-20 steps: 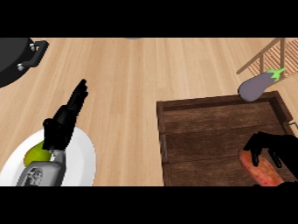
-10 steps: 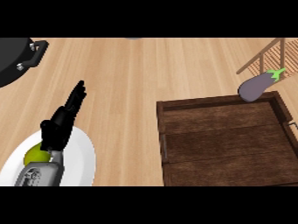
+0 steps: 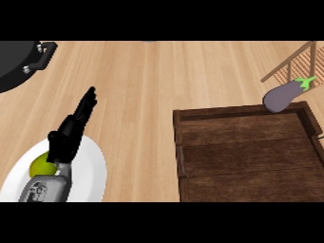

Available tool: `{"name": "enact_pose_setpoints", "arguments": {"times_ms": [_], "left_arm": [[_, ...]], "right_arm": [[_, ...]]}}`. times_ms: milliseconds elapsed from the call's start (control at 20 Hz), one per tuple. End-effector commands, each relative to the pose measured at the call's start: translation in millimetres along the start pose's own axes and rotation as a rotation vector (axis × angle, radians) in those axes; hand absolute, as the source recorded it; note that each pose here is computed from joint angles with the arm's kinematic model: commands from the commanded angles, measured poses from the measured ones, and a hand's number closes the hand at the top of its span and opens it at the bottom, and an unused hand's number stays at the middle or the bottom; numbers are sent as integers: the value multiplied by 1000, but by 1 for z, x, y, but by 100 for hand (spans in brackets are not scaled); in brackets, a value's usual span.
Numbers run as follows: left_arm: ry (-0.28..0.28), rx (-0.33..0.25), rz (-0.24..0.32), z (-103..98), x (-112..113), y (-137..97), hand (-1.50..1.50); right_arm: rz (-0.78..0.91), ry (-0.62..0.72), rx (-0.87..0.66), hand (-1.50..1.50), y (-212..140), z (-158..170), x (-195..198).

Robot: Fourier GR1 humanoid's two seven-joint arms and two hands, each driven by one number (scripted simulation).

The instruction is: Pick the sweet potato from the tray and place it in the tiered shelf

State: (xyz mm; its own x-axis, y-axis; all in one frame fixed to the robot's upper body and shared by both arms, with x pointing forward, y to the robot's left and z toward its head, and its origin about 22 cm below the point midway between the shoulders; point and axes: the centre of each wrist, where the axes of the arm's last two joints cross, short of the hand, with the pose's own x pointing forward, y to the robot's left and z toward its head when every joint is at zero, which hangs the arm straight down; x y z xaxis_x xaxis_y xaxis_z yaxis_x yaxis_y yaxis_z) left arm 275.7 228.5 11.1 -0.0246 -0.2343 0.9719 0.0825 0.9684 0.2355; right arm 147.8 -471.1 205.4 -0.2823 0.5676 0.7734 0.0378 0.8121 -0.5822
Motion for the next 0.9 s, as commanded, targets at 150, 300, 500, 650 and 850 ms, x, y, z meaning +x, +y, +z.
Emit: {"name": "enact_pose_setpoints", "arguments": {"times_ms": [150,300,500,650,850], "left_arm": [[6,-8,-12,-6,-4,-4,0],[-16,-1,1,-6,-1,-11,0],[10,-20,4,-2,15,-8,0],[-15,-22,-2,-4,-12,-12,0],[-4,-38,4,-11,12,-9,0]], "right_arm": [[4,29,-219,150,-40,-19,21],[53,24,-298,150,-79,-33,41],[69,42,-303,150,-82,-53,39],[48,40,-345,150,-95,-65,53],[93,49,-388,150,-110,-77,27]]}}
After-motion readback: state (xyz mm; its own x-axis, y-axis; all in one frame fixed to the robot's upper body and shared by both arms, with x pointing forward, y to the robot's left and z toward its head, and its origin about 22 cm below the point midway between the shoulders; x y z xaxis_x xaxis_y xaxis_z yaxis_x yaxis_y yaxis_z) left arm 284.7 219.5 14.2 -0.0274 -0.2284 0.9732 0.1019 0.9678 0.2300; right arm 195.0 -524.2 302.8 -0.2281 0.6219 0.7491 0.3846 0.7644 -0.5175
